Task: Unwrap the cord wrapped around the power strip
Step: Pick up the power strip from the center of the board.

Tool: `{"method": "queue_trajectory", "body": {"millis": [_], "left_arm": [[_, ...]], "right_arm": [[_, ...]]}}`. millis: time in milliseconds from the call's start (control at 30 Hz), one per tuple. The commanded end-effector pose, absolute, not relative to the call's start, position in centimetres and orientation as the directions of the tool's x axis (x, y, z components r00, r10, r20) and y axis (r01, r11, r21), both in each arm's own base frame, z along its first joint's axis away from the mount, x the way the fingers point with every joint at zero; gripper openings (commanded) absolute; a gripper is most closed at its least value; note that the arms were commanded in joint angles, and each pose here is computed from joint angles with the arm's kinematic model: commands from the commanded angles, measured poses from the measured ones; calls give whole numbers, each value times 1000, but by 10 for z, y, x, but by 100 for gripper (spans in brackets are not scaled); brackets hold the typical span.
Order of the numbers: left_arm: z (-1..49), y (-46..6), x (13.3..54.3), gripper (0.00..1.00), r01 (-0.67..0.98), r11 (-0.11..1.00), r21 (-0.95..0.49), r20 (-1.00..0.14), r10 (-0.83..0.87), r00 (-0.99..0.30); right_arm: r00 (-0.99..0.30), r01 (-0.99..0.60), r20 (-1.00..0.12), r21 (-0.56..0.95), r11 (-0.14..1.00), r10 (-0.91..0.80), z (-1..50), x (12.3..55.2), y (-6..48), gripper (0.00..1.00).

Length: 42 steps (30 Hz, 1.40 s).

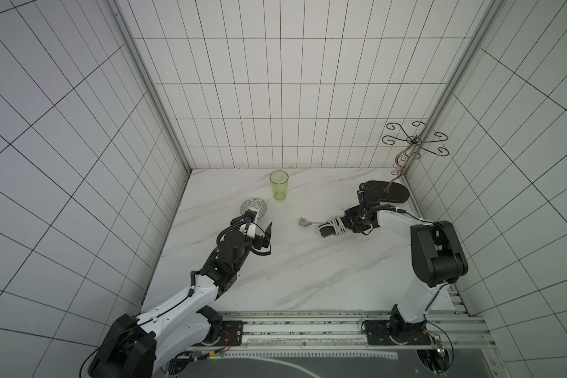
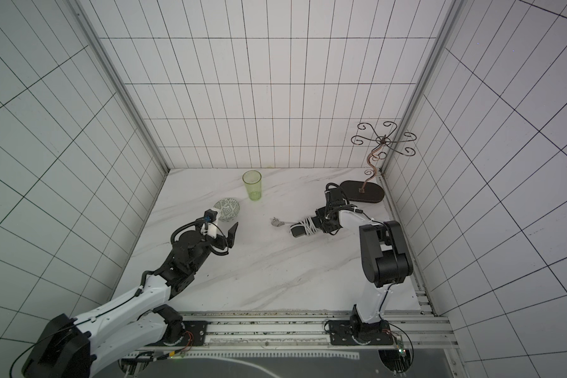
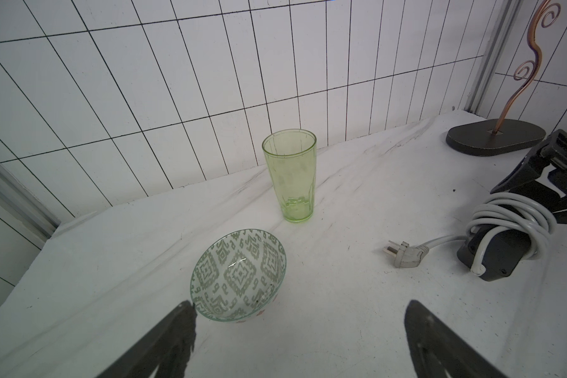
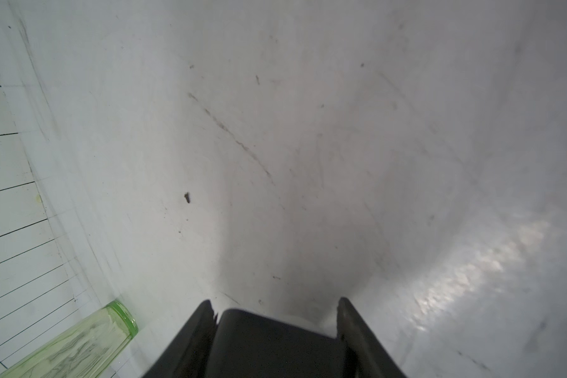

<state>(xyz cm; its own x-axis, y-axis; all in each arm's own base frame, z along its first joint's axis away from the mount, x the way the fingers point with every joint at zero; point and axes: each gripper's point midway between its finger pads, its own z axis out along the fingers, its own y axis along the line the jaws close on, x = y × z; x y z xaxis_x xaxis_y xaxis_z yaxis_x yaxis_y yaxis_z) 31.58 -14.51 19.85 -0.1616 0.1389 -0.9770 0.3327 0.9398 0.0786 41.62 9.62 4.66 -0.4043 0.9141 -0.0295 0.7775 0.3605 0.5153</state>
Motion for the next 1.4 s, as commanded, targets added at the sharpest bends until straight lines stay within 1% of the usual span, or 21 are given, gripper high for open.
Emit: {"method": "queue_trajectory", "body": {"millis": [0, 33, 200, 433, 600, 833, 1000, 1133, 1267, 1367], "left_arm": [[206, -148, 313, 98, 351, 932, 90, -981, 144, -129], [207, -149, 312, 97, 355, 931, 87, -982, 141, -128], [207, -154, 311, 97, 382, 921, 81, -980, 144, -139], [216, -176, 301, 97, 476, 875, 90, -980, 164, -116], [227, -196, 294, 97, 535, 835, 130, -977, 201, -76], [253, -228, 294, 98, 625, 768, 140, -986, 168, 14], [268, -247, 298, 98, 673, 710, 205, -975, 206, 80], [288, -264, 294, 98, 735, 652, 187, -981, 162, 105], [316, -283, 287, 98, 792, 590, 158, -987, 103, 121], [322, -295, 284, 98, 809, 554, 199, -979, 149, 139]], "right_arm": [[-423, 689, -54, 629, 360, 904, 80, 439, 107, 9], [-440, 653, -44, 669, 354, 897, 87, 441, 113, 0], [-510, 513, -22, 795, 324, 860, 110, 436, 129, 0], [-574, 339, -55, 892, 298, 817, 156, 420, 143, 0], [-609, 246, -21, 945, 214, 793, 186, 408, 154, 0], [-645, 108, -20, 987, 117, 764, 241, 402, 170, 0], [-659, 36, -9, 998, 43, 752, 279, 399, 177, 0], [-664, -7, -27, 1000, 30, 747, 308, 398, 182, 0], [-662, -13, -41, 999, 44, 748, 328, 399, 186, 0], [-662, -22, -67, 997, 70, 747, 340, 399, 191, 0]]}}
